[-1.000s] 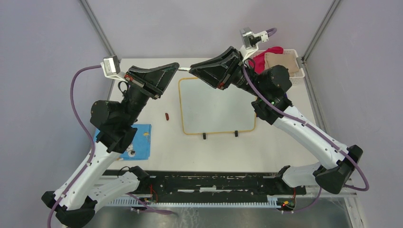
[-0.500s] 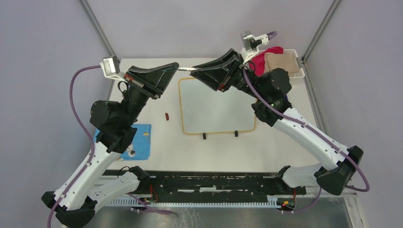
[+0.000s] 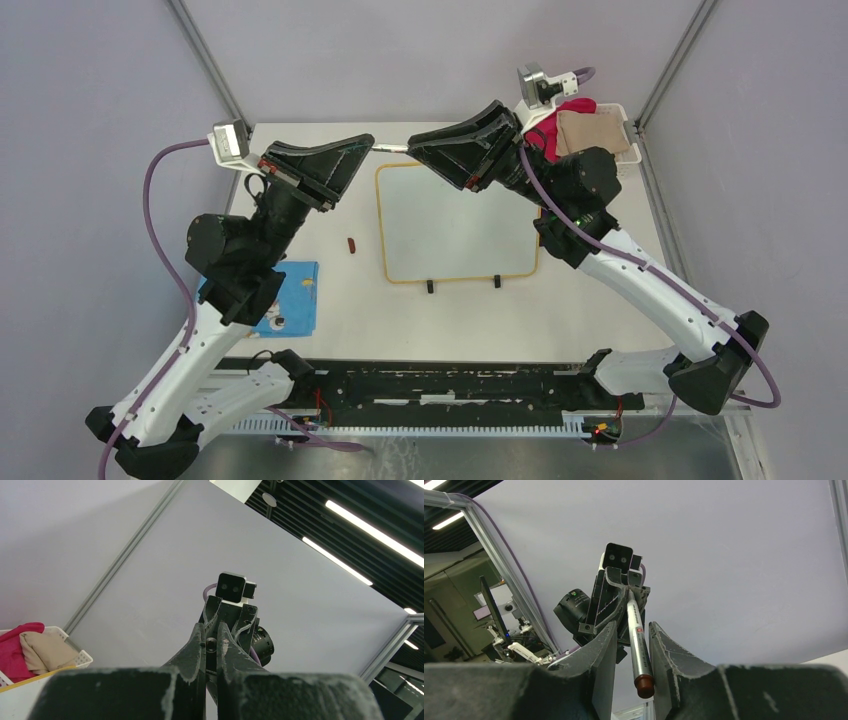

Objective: Write a sentence on the whiteboard
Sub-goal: Adjust the whiteboard marker.

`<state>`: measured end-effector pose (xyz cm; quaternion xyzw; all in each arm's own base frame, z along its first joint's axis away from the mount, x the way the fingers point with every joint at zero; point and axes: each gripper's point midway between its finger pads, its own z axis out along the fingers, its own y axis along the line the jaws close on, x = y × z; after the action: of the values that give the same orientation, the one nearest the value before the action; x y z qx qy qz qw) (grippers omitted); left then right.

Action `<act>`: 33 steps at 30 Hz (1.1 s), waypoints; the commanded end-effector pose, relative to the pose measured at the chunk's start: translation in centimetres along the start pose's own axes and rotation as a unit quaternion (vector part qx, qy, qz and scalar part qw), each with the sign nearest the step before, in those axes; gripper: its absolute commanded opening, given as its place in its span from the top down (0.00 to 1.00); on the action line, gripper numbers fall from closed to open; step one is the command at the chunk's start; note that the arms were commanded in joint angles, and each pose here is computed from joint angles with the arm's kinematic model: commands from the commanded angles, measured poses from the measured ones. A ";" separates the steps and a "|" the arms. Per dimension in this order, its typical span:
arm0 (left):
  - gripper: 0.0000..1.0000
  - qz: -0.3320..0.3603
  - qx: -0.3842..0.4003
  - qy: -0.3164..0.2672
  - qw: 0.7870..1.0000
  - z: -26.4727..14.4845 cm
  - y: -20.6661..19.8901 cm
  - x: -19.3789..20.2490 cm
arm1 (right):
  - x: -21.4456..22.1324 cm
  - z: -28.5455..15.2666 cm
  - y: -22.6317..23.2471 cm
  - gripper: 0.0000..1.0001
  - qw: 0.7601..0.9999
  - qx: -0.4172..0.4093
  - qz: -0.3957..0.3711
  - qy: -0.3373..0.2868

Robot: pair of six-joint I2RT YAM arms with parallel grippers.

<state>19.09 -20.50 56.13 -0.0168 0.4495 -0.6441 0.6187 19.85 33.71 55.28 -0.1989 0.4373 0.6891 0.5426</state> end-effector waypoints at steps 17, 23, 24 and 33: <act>0.98 0.016 0.023 -0.009 1.000 0.7 -1.3 -0.9 | -1.5 0.2 1.9 0.71 0.999 -0.030 -0.015 -0.008; 0.98 0.015 0.021 -0.006 1.000 0.6 -1.0 -0.6 | -1.7 0.1 2.0 0.74 0.999 -0.030 -0.019 -0.014; 0.98 0.015 0.020 -0.005 1.000 0.6 -1.0 -0.6 | -1.8 0.1 2.0 0.75 0.999 -0.030 -0.019 -0.015; 0.98 0.012 0.014 -0.004 1.000 0.4 -0.5 -0.3 | -2.2 -0.2 2.7 0.76 0.998 -0.046 -0.016 -0.032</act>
<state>19.46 -20.97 55.95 -0.0132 0.4525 -0.6449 0.6158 19.95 33.79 54.98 -0.2024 0.4401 0.6899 0.5380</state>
